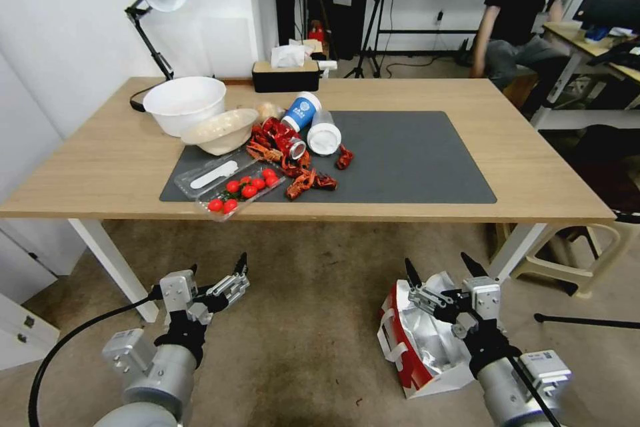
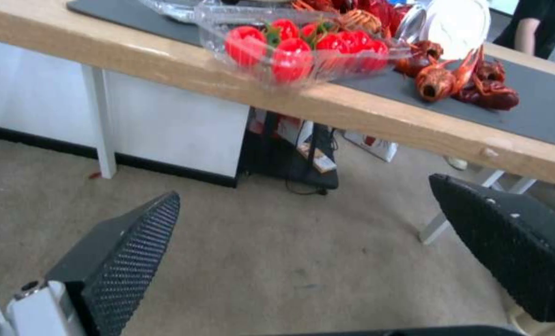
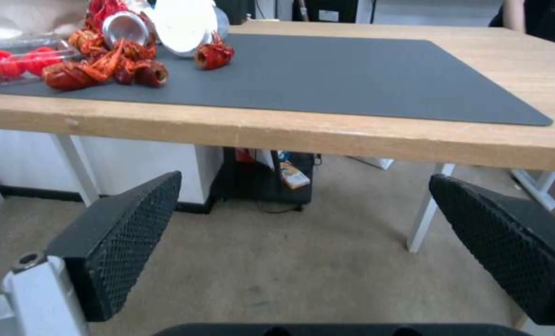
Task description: Pick up the food delivery bag from the floor and place it on the table.
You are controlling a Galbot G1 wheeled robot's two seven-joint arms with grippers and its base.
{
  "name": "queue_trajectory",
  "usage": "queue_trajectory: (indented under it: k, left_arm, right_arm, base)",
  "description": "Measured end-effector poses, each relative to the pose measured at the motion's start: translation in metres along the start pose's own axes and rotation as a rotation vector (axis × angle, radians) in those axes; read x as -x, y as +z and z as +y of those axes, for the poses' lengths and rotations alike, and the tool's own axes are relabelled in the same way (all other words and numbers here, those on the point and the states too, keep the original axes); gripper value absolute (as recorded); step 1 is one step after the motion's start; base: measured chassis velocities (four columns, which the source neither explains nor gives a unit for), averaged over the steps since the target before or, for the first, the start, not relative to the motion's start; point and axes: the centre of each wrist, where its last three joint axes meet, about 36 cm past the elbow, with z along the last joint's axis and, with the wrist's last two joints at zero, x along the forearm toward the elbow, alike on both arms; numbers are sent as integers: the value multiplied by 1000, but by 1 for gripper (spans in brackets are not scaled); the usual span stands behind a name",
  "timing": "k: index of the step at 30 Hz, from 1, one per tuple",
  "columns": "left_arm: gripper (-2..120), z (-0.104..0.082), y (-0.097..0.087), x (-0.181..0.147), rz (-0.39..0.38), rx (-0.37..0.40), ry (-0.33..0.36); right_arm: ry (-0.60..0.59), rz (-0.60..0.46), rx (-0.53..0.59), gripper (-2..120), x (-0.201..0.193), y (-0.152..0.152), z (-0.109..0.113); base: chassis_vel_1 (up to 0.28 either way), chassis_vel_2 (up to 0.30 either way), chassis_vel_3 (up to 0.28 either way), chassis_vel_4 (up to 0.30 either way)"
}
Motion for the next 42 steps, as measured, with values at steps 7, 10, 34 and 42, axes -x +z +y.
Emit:
queue_trajectory:
  k: [7, 10, 34, 42]
  left_arm:
    - [100, 0, 0, 0, 1, 2, -1]
    - [100, 0, 1, -1, 1, 5, -2]
    - [100, 1, 2, 1, 0, 20, -6]
    - [100, 1, 2, 1, -1, 24, -4]
  right_arm:
    - [1, 0, 2, 100, 0, 0, 0]
    - [1, 2, 2, 100, 0, 1, 0]
    - [4, 14, 1, 100, 0, 4, -1]
    - [-2, 17, -2, 100, 0, 4, -1]
  base:
    - [0, 0, 0, 0]
    - [0, 0, 0, 0]
    - [0, 0, 0, 0]
    - [0, 0, 0, 0]
